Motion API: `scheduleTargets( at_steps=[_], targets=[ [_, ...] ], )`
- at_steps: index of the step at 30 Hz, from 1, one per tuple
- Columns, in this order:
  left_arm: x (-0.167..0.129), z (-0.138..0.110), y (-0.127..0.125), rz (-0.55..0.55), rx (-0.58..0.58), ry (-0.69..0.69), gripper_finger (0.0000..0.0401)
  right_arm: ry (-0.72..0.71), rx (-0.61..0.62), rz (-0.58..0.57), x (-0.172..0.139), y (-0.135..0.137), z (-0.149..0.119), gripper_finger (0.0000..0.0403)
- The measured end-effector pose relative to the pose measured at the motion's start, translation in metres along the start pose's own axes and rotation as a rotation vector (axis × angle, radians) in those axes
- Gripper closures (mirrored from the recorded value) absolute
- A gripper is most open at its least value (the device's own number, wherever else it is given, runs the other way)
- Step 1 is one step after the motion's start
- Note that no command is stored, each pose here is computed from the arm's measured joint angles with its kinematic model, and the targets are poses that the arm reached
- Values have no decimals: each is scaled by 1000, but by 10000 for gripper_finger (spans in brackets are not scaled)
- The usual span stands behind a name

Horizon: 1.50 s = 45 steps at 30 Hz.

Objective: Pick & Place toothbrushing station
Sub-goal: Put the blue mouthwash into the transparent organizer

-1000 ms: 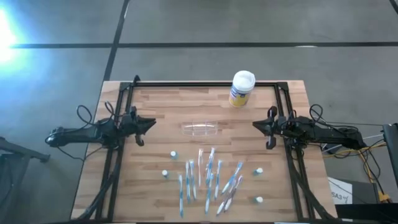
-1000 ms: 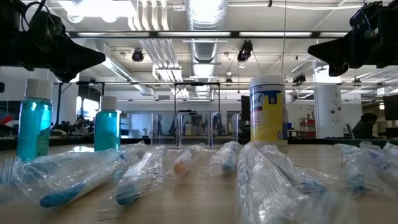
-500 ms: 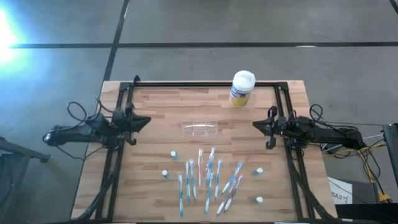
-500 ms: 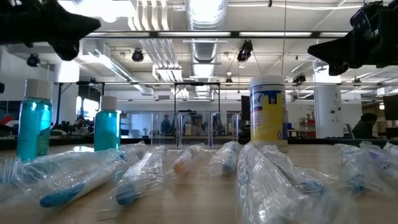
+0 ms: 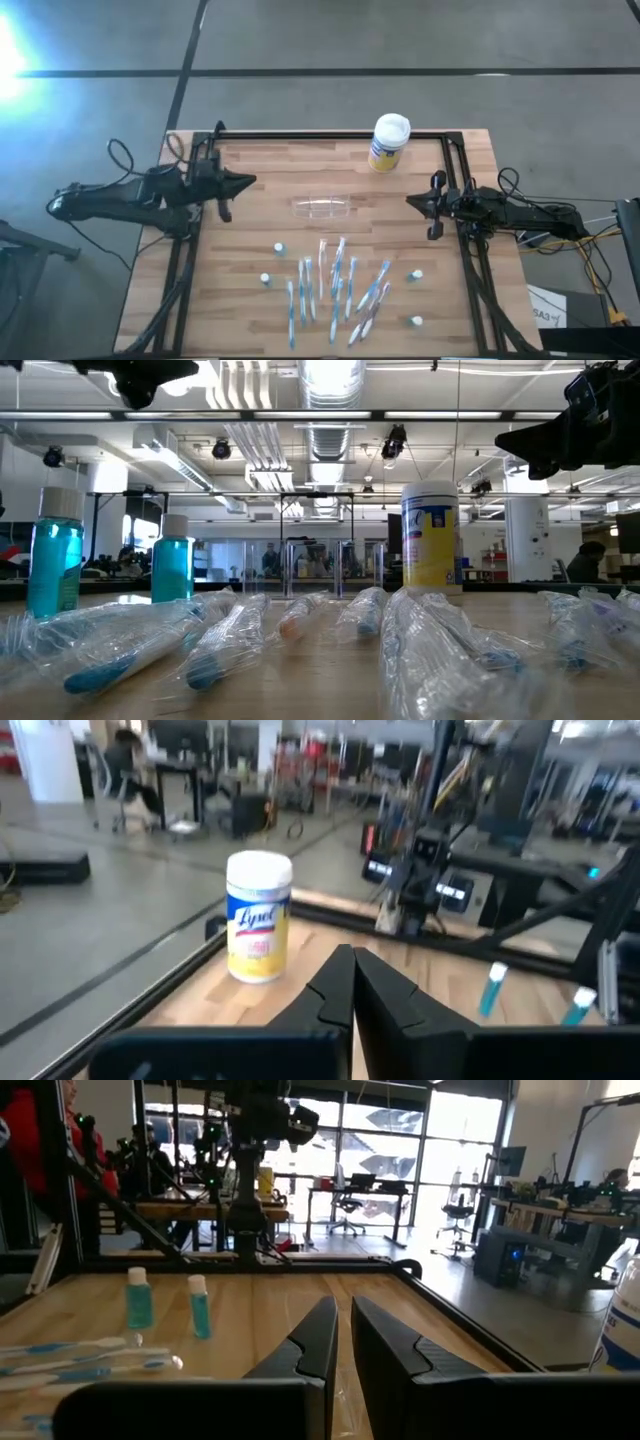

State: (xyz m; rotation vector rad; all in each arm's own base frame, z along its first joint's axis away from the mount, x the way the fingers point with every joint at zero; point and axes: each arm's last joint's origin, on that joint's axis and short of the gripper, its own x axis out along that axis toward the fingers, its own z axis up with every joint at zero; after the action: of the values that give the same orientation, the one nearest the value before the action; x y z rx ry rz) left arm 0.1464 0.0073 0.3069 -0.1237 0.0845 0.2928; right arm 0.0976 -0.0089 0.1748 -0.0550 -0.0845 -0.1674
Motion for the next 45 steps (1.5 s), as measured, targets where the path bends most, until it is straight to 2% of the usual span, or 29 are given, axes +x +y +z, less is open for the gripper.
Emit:
scheduleTargets(
  at_steps=[6,10,17,20,22,26,29,33,39,45],
  targets=[
    [30,32,-18,88,-26,270,397,43,-52,3,0,0,-4,369],
    [49,36,-31,171,20,476,393,40,-25,3,0,0,-4,369],
    [81,43,-67,177,75,610,392,28,85,0,0,0,-1,369],
    [89,52,-80,191,41,622,366,2,97,0,-1,-1,7,369],
    [93,54,-86,208,30,685,341,-12,99,-1,-2,-1,14,369],
    [95,51,-95,311,16,874,283,-70,114,0,-6,-3,35,369],
    [93,44,-99,396,-5,990,239,-24,136,7,-7,-3,37,369],
    [101,22,-111,376,-13,1100,201,31,133,-7,-7,-3,32,369],
    [102,-5,-118,393,37,1097,191,35,124,-29,-7,-3,29,369],
    [101,-26,-116,329,-55,1079,190,36,102,-28,-7,-3,29,369]
  ],
)
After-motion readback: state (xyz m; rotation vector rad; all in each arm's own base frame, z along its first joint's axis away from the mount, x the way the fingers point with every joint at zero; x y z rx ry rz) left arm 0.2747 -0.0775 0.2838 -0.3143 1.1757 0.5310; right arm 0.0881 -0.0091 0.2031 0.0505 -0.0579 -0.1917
